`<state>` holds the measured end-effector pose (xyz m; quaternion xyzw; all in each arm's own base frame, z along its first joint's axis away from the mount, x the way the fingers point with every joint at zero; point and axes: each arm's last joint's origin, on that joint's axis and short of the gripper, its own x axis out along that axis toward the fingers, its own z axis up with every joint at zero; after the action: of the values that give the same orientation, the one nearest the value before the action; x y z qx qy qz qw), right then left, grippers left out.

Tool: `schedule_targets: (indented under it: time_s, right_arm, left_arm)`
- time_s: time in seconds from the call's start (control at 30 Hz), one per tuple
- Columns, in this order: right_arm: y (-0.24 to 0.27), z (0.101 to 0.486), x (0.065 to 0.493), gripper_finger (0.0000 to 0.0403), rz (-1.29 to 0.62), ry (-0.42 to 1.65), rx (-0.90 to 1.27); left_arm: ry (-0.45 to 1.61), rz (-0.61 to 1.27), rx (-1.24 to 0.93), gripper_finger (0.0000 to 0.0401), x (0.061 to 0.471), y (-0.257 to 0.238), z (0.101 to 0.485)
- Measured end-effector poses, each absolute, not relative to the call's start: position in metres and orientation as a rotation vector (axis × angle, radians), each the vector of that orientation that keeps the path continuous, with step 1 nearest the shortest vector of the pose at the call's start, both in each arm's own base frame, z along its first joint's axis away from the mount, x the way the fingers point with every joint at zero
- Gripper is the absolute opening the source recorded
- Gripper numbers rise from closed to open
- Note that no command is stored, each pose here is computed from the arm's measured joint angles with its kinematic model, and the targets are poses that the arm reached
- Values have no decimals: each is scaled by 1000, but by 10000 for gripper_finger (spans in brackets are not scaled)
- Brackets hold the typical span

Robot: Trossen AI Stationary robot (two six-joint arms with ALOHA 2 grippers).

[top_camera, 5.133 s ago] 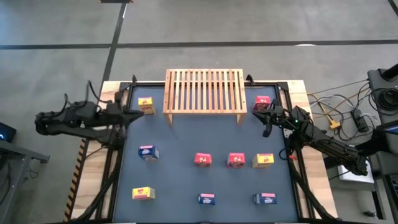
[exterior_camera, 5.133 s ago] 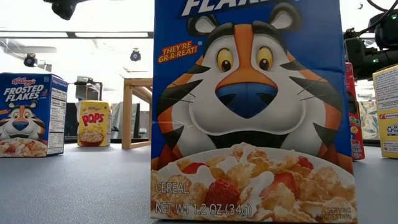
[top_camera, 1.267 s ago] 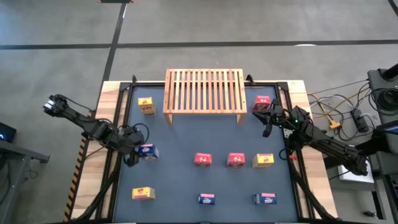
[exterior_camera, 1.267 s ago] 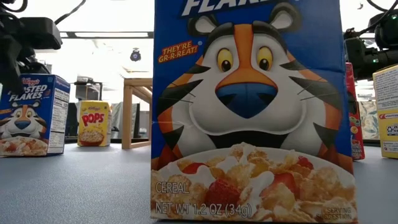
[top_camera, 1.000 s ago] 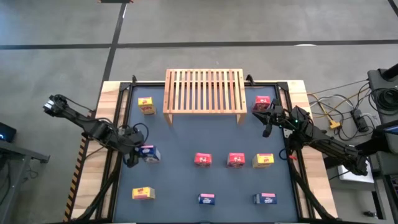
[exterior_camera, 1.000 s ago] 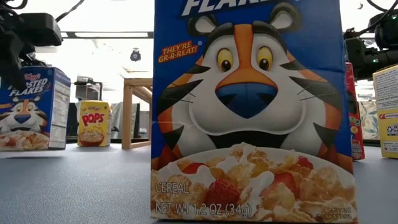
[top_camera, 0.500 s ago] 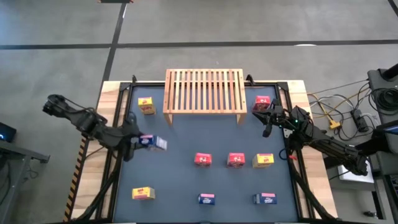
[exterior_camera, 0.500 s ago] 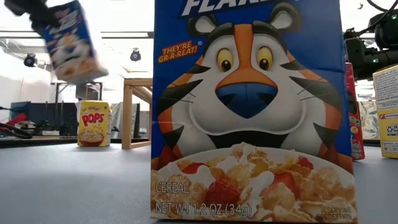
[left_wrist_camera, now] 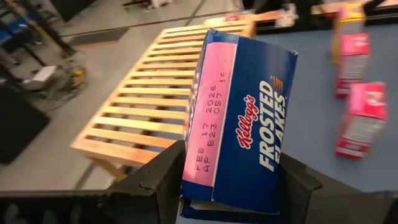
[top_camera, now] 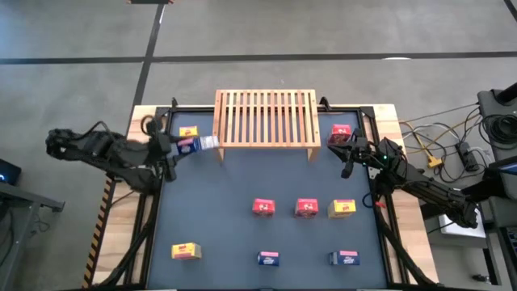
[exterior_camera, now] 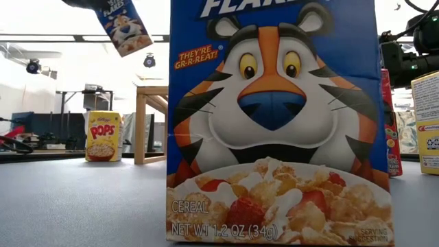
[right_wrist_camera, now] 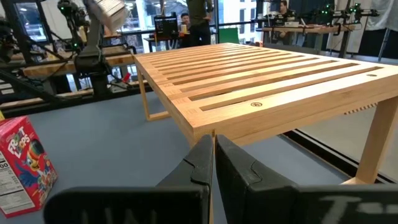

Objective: Stack cereal on shelf
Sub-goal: Put the top blue cereal box on the shelf

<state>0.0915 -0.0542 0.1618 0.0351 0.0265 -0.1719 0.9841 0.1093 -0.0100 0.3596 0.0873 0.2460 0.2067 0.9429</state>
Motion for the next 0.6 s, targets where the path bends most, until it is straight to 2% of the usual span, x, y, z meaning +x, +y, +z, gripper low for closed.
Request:
schedule_targets:
  time_s: [0.17, 0.33, 0.6]
  right_arm:
    - [-54, 162, 92, 9, -345, 53, 70]
    - [-54, 162, 92, 9, -346, 53, 70]
    - [-54, 162, 92, 9, -345, 54, 71]
  left_arm:
    - [481, 457, 210, 164, 111, 10, 375]
    - [483, 412, 209, 165, 121, 37, 385]
    - [499, 386, 145, 165, 132, 103, 391]
